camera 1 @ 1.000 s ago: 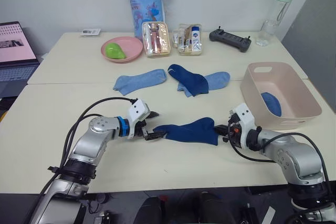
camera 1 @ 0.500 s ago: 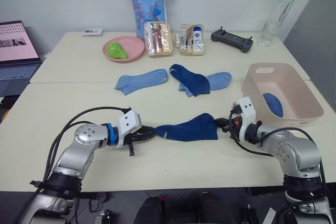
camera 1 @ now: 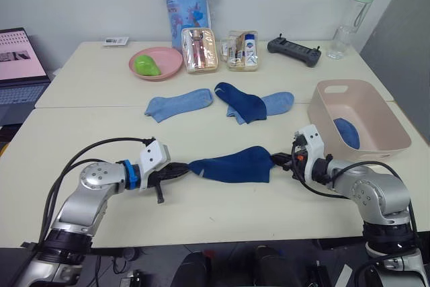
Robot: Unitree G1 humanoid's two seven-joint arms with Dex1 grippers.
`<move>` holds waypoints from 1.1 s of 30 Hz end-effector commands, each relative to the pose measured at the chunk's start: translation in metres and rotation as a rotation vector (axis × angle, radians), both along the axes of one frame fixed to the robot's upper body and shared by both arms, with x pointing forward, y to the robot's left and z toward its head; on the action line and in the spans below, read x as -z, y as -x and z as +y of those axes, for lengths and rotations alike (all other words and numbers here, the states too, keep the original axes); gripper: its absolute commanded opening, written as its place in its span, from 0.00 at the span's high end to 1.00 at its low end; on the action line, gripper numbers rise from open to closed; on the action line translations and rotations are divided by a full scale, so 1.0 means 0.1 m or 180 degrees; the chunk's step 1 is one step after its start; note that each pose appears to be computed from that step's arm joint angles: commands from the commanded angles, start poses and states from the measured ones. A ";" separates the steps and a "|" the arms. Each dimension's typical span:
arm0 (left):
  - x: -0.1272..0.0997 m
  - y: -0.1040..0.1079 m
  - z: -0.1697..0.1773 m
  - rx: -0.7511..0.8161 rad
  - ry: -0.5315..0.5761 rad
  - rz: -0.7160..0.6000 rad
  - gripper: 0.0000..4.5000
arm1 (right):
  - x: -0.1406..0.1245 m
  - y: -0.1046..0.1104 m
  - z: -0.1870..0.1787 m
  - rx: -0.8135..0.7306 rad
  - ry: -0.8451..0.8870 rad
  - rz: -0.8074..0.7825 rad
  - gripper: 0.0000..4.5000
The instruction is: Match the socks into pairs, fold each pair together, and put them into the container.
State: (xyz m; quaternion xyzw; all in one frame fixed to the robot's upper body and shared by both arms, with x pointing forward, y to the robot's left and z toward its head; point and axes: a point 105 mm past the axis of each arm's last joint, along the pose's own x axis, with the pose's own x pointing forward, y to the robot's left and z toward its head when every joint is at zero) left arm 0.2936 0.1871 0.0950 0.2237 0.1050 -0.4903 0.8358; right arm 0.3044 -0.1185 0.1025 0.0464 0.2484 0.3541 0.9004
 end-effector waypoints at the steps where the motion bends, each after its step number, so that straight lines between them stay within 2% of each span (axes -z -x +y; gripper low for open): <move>1: -0.02 -0.02 0.11 -0.0027 -0.0128 -0.0148 0.99 | -0.08 0.04 0.14 -0.0095 -0.0042 -0.0127 1.00; 7: 0.11 0.06 0.08 0.0032 -0.0137 0.0033 0.99 | -0.02 0.07 -0.04 -0.0044 0.0242 -0.0175 1.00; 8: 0.12 0.08 0.08 0.0054 -0.0135 0.0075 1.00 | -0.03 0.06 -0.07 -0.0032 0.0294 -0.0227 0.96; 11: 0.13 0.08 0.17 0.0003 -0.0290 -0.0019 0.85 | -0.08 0.01 -0.22 -0.0115 0.0649 -0.0537 0.77; 14: 0.11 0.12 0.34 -0.0048 -0.0482 -0.0121 0.65 | -0.15 0.03 -0.31 -0.0564 0.1185 -0.1024 0.54; 17: -0.01 0.19 0.39 0.0006 -0.0457 -0.0336 0.43 | -0.32 0.16 -0.19 -0.1306 0.1249 -0.1535 0.30; 20: -0.13 0.27 0.26 0.0274 -0.0379 -0.0562 0.22 | -0.35 0.29 -0.05 -0.2007 0.1331 -0.1959 0.30; 23: -0.15 0.37 0.02 0.0682 -0.0390 -0.0771 0.22 | -0.27 0.35 0.06 -0.2512 0.1426 -0.2211 0.30; 26: -0.04 0.36 -0.14 0.0860 -0.0573 -0.0951 0.22 | -0.15 0.35 0.12 -0.2828 0.1561 -0.2354 0.30; 33: 0.20 0.24 -0.27 0.0870 -0.0791 -0.1003 0.22 | 0.08 0.30 0.24 -0.3066 0.1689 -0.2506 0.30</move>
